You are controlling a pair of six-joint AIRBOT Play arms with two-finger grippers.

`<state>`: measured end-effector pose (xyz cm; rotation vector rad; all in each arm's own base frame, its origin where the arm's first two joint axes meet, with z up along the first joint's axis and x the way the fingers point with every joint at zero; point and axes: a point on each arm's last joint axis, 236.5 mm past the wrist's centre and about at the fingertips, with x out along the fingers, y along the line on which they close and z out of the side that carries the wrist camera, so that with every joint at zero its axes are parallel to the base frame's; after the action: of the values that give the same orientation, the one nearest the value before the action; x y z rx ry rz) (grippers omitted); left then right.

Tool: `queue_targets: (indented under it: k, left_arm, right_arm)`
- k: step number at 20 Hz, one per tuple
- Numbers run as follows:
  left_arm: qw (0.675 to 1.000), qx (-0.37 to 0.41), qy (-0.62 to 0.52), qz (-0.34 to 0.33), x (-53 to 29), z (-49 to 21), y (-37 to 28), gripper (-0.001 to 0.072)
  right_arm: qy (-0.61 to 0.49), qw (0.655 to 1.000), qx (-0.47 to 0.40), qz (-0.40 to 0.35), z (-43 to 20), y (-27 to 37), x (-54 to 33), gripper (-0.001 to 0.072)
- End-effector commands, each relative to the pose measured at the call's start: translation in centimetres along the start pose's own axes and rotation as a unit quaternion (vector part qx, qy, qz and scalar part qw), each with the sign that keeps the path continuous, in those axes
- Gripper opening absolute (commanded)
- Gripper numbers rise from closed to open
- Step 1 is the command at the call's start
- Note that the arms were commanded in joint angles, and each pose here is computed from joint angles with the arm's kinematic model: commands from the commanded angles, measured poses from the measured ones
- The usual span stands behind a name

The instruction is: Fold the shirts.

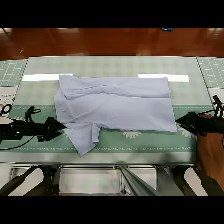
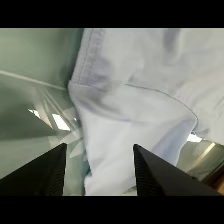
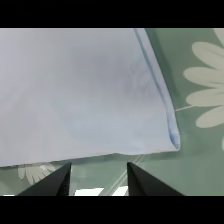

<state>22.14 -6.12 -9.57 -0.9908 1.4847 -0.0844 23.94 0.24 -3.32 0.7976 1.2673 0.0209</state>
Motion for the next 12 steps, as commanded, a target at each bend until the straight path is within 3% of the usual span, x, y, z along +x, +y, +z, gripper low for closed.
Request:
queue_targets:
  k: [1, 7, 8, 9, 10, 12]
  left_arm:
    - [1.0, -0.008, 0.012, 0.019, 1.8, -0.4, -0.2, 0.0504]
    - [0.998, 0.043, 0.034, 0.024, 5.7, -2.2, -2.8, 0.0503]
    - [0.998, 0.047, 0.038, 0.026, 5.9, -2.3, -2.9, 0.0466]
    - [0.998, 0.046, 0.041, 0.025, 5.8, -2.3, -3.0, 0.0192]
    - [0.998, 0.051, 0.039, 0.023, 5.7, -2.1, -3.3, 0.003]
    - [0.997, 0.059, 0.042, 0.018, 5.3, -2.0, -4.0, 0.002]
  right_arm:
    - [-0.005, 1.0, 0.0, 0.027, 0.2, 1.3, -0.1, 0.0411]
    - [-0.007, 0.999, -0.029, 0.034, 0.3, 1.6, -0.1, 0.0411]
    - [-0.008, 0.999, -0.029, 0.032, 0.3, 1.5, -0.1, 0.0411]
    - [-0.009, 0.999, -0.03, 0.029, 0.4, 1.4, -0.1, 0.0411]
    - [-0.009, 0.999, -0.032, 0.022, 0.4, 1.0, -0.1, 0.0411]
    - [-0.012, 1.0, -0.018, -0.006, 0.6, -0.3, 0.0, 0.0411]
